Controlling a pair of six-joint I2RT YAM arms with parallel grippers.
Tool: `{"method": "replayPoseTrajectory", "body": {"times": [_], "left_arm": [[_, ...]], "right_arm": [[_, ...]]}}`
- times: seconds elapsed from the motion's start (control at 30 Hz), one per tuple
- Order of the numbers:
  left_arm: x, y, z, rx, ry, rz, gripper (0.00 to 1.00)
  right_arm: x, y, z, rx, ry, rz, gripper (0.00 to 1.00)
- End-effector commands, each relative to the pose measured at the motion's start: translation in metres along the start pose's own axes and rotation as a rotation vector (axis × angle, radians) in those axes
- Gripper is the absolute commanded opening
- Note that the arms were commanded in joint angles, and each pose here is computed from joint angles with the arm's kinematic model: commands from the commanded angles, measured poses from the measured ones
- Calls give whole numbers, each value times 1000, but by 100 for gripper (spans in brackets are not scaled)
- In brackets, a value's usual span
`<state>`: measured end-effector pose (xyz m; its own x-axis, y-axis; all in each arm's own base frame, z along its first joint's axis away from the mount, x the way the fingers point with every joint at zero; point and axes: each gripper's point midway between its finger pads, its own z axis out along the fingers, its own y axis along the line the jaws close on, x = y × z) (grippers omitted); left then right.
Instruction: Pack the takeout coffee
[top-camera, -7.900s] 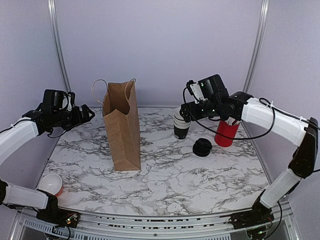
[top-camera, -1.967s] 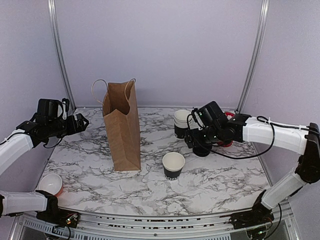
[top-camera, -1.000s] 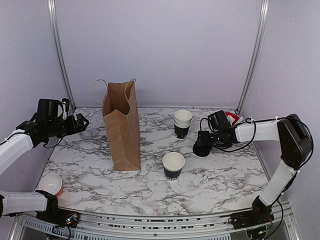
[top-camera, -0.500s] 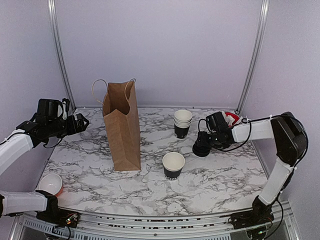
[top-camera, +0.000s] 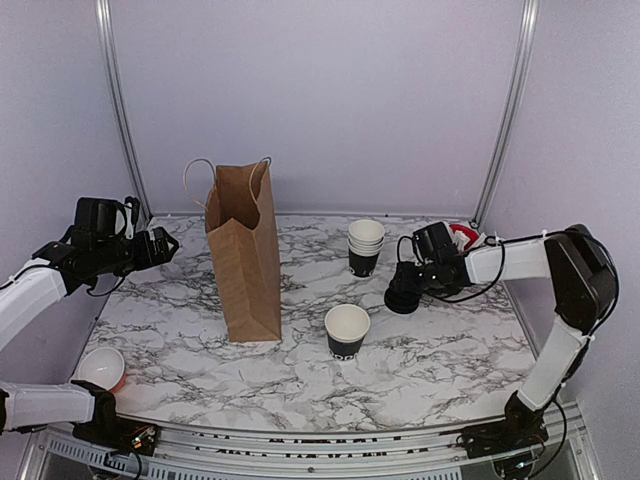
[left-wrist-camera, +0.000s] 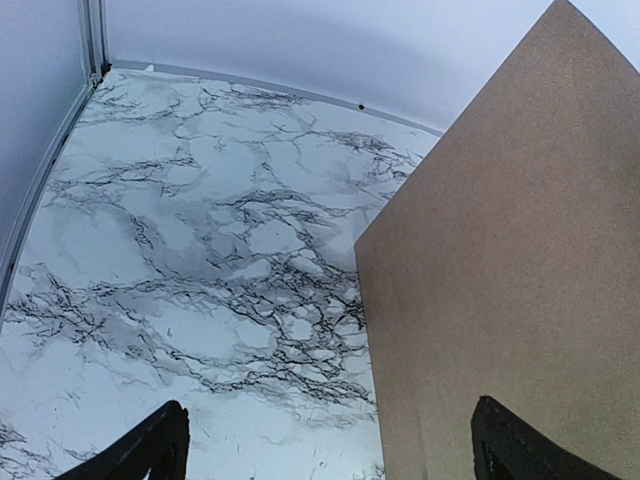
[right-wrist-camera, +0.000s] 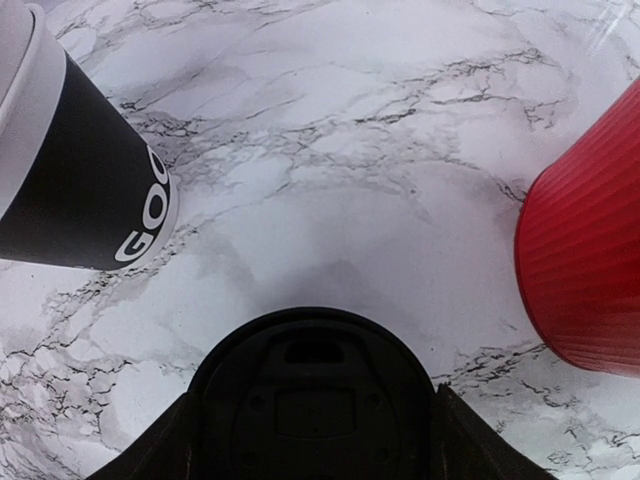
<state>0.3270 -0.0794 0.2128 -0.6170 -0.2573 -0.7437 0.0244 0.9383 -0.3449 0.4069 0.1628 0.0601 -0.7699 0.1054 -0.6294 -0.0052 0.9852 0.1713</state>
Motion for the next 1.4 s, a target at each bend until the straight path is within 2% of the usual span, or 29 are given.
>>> {"method": "replayPoseTrajectory", "body": {"times": [0.0, 0.2, 0.47, 0.83, 0.93, 1.17, 1.37], "left_arm": [[5, 1, 0, 4, 12, -7, 99], [6, 1, 1, 3, 16, -7, 99], [6, 1, 2, 2, 17, -7, 99], [5, 1, 2, 5, 17, -8, 99], [8, -8, -2, 48, 23, -34, 99], [33, -47, -37, 199, 28, -130, 99], [85, -70, -61, 329, 93, -176, 98]], "right_arm": [[-30, 7, -16, -26, -69, 9, 67], [-40, 19, -32, -40, -94, -21, 66], [-46, 64, -75, -97, -149, -126, 67], [-5, 142, -146, -286, -185, -336, 68], [14, 160, -162, -322, -201, -413, 69], [53, 180, -172, -355, -244, -569, 71], [72, 181, -165, -342, -247, -628, 71]]}}
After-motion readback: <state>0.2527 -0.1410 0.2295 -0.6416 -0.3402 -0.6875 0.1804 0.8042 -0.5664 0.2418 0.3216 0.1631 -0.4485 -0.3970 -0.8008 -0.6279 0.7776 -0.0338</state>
